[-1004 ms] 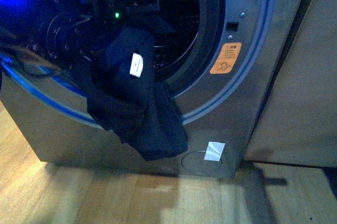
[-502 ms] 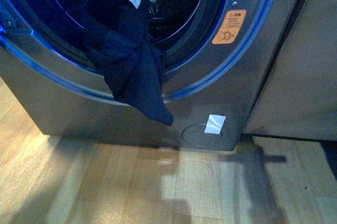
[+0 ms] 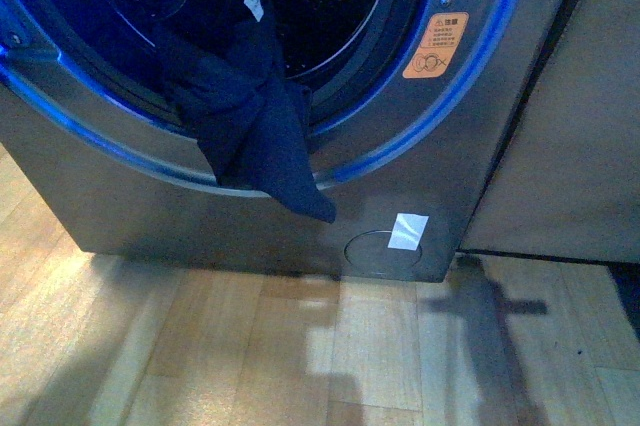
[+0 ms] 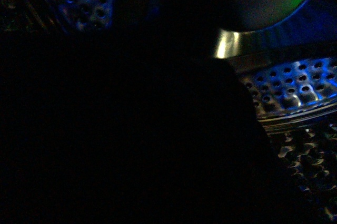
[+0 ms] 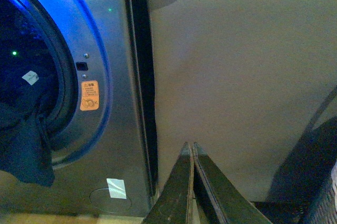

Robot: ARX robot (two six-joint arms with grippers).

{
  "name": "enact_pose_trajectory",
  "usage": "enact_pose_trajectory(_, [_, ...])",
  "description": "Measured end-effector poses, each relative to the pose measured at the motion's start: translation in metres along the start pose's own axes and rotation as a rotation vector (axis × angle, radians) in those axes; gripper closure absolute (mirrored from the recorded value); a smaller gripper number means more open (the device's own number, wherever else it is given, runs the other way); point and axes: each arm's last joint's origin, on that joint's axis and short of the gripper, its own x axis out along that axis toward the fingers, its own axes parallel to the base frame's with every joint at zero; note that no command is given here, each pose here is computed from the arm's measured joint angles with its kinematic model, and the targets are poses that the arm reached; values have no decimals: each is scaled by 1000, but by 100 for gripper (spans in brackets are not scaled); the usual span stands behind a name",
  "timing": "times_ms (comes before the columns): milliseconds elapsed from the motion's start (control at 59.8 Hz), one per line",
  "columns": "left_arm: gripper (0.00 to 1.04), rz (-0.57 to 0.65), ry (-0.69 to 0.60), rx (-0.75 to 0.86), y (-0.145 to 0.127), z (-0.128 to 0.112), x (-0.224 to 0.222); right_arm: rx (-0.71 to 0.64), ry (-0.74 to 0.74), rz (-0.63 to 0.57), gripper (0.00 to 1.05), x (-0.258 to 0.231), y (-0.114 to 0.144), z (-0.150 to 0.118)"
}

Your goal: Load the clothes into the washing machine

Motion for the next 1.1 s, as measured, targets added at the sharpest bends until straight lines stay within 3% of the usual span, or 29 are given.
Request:
enact_pose_trajectory(385, [5, -53, 110, 44, 11, -38, -10, 0, 0, 0, 102, 0, 0, 0])
enact_pose_trajectory(920, [7, -188, 144, 47, 4, -32, -77, 0, 0, 0, 102, 0, 0, 0])
enact_pose_trajectory(1104, [7, -255, 104, 23, 9, -13, -129, 0, 0, 0, 102, 0, 0, 0])
